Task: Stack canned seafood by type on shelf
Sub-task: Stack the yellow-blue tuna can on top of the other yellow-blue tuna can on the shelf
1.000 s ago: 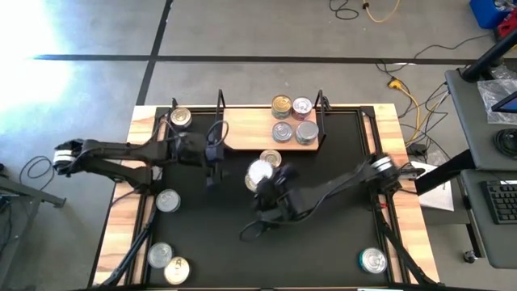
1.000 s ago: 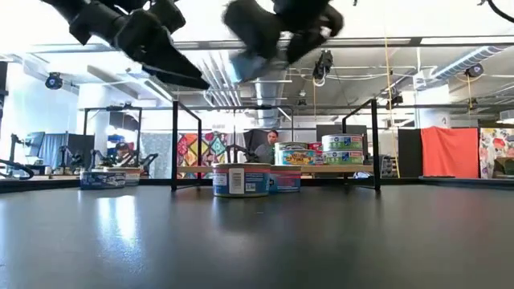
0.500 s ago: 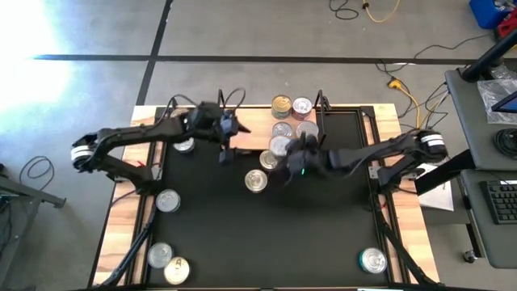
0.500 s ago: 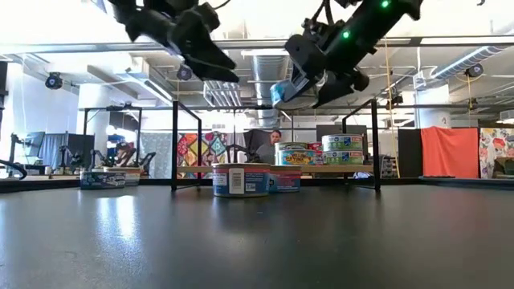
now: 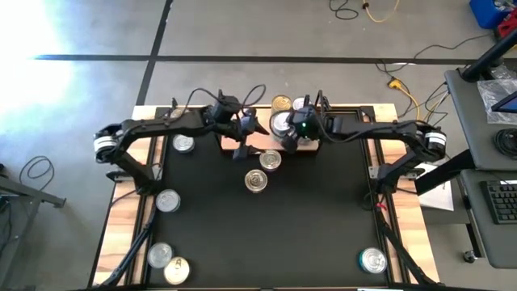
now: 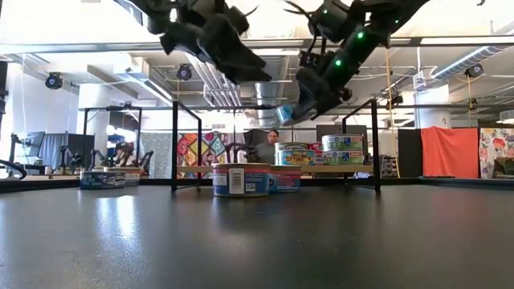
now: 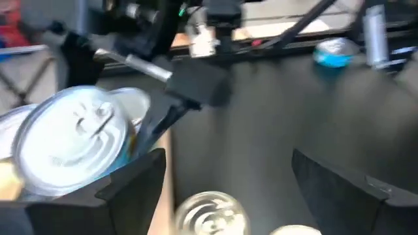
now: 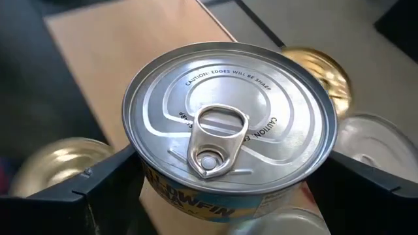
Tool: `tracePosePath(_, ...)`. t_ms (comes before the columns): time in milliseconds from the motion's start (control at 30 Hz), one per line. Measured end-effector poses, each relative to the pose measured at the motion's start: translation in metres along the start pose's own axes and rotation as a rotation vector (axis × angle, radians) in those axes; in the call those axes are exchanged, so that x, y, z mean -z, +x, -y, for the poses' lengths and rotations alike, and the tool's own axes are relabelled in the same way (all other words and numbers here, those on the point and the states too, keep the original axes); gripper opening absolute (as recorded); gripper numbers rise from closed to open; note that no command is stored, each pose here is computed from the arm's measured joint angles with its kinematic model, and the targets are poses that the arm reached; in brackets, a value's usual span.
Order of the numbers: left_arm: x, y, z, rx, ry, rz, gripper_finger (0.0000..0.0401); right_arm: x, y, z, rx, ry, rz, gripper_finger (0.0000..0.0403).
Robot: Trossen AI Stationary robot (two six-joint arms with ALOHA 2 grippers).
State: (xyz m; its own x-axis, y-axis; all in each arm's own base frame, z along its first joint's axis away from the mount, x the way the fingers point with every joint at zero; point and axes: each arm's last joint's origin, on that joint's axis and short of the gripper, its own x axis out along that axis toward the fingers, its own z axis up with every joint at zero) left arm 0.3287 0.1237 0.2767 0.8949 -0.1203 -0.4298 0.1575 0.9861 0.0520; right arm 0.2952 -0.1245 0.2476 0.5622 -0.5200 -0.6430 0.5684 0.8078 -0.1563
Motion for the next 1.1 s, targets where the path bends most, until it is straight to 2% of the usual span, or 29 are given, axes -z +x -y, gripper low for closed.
tracePosePath(133,0.006,0.014,-0.009,-0.083,0.021,0.029,0.0316,0.001,0.003,0.010,0.037,-0.026,-0.056,0.0368)
tracePosePath(267,0.007,0.025,-0.017,-0.104,0.014,0.068,0.0316,0.003,0.005,0.012,0.068,-0.022,-0.083,0.0368)
tracePosePath(500,0.007,0.031,-0.022,-0.115,0.025,0.074,0.0316,0.002,0.004,0.013,0.127,0.152,-0.068,0.0368)
tracePosePath(600,0.007,0.030,-0.022,-0.136,0.060,0.069,0.0316,0.002,0.003,0.010,0.130,0.186,-0.064,0.0368)
tracePosePath(767,0.015,0.035,-0.023,-0.132,0.088,0.043,0.0316,0.003,0.006,0.004,0.094,0.119,-0.070,0.0368)
tracePosePath(900,0.024,0.039,-0.022,-0.121,0.093,0.012,0.0316,0.011,0.023,-0.002,0.048,0.121,-0.127,0.0368)
tracePosePath(1100,0.029,0.041,-0.021,-0.112,0.170,-0.019,0.0316,0.010,0.046,-0.008,0.057,0.145,-0.170,0.0368)
